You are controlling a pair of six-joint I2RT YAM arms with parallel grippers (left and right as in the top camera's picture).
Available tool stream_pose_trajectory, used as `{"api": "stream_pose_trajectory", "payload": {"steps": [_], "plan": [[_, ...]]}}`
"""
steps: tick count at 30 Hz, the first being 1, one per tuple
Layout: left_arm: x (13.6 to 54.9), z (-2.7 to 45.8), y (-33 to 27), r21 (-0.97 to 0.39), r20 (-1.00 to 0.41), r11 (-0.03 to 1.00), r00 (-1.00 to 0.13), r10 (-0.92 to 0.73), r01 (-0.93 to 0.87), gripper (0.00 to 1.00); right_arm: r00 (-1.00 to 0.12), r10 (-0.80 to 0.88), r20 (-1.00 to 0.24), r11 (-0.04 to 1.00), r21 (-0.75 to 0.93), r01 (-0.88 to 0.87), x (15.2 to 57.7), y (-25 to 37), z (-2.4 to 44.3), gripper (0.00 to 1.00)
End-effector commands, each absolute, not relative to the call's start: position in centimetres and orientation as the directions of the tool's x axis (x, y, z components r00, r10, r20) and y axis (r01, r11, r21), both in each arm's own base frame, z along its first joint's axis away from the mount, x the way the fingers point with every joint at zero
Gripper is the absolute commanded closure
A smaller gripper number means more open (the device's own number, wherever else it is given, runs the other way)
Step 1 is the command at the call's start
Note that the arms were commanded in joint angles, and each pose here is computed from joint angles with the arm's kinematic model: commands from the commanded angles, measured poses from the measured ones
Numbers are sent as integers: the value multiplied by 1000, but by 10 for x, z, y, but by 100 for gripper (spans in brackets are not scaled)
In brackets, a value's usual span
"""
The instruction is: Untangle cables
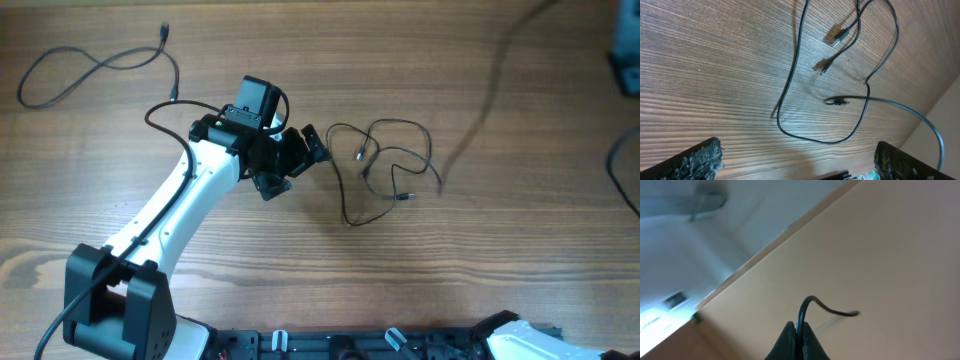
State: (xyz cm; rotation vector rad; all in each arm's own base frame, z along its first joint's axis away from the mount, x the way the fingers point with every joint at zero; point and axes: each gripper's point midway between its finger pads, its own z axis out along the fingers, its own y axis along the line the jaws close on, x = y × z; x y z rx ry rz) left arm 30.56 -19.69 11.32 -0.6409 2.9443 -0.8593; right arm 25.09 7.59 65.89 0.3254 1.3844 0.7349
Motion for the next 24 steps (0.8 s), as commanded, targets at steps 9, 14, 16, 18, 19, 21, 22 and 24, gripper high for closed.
{"api": "stream_pose_trajectory", "payload": {"steps": [9,14,16,18,19,21,22,24], "plan": [[304,108,-196,-500,113,774,-915,-387,-389,0,-270,501,-822,864,458,208,315,64,520,96],[301,107,-196,-492,121,778,-916,-383,-391,0,-412,487,-770,865,362,347,339,71,459,96],[300,107,-198,-493,120,780,-918,-378,-385,0,-463,463,-756,876,311,369,348,76,440,96],[299,107,-200,-492,120,782,-920,-374,-382,0,-515,441,-735,886,264,382,358,81,420,96],[299,107,-200,-493,119,783,-921,-371,-379,0,-537,433,-724,889,245,387,362,84,411,96],[298,107,-201,-493,120,783,-921,-370,-379,0,-574,419,-704,895,212,392,371,90,396,96],[298,107,-201,-493,120,783,-921,-371,-379,0,-587,415,-695,897,207,390,374,92,391,96],[298,107,-201,-493,119,783,-921,-370,-379,0,-619,409,-671,903,197,383,381,100,377,96]]}}
